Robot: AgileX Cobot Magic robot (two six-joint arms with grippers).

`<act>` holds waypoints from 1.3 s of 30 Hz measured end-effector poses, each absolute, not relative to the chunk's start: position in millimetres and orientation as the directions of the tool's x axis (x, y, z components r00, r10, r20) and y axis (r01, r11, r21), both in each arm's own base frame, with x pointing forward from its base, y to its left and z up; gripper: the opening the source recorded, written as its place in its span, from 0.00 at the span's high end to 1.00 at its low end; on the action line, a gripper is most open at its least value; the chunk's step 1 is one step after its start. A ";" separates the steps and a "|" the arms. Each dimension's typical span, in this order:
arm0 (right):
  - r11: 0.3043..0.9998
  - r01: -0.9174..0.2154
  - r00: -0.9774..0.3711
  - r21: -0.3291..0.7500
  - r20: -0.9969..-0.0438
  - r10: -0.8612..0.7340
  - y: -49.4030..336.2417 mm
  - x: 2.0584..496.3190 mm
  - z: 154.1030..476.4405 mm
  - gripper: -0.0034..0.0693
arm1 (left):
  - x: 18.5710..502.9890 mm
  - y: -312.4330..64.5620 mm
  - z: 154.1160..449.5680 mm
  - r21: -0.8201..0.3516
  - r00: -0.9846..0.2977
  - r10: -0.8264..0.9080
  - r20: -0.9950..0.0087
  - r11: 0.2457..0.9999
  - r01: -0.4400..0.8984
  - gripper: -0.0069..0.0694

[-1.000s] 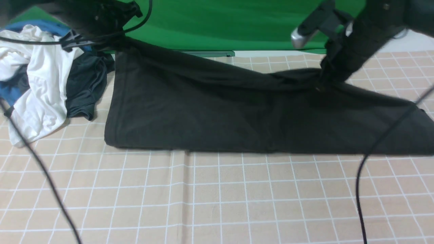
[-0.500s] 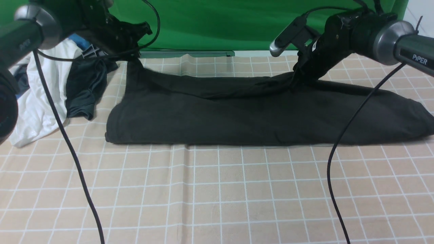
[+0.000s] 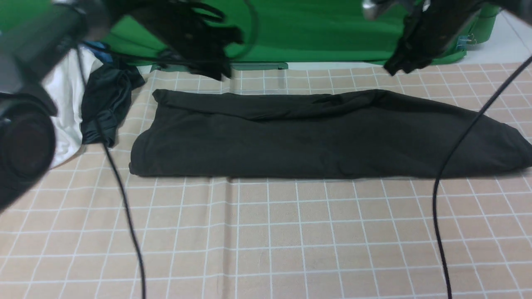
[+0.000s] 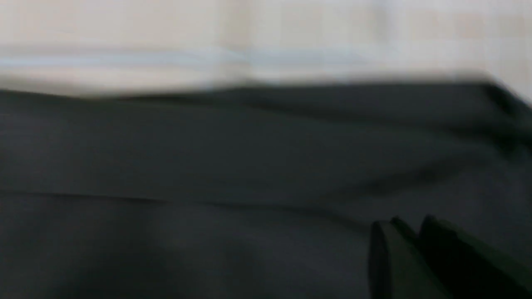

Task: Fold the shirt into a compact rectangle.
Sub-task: 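Pull the folded dark garment lengthwise by its ends to straighten it flat on the table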

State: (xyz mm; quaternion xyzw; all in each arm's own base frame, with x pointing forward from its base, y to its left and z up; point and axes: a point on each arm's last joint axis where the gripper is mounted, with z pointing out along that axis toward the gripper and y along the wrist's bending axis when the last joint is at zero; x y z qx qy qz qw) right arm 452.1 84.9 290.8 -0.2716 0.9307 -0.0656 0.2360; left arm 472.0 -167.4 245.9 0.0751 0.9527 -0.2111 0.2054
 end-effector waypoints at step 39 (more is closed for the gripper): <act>0.916 -0.401 -0.799 0.016 -0.495 -0.341 48.9 391.3 364.1 0.90 | 473.6 -174.0 279.6 -0.123 -0.792 0.341 -0.507 0.881 0.457 0.89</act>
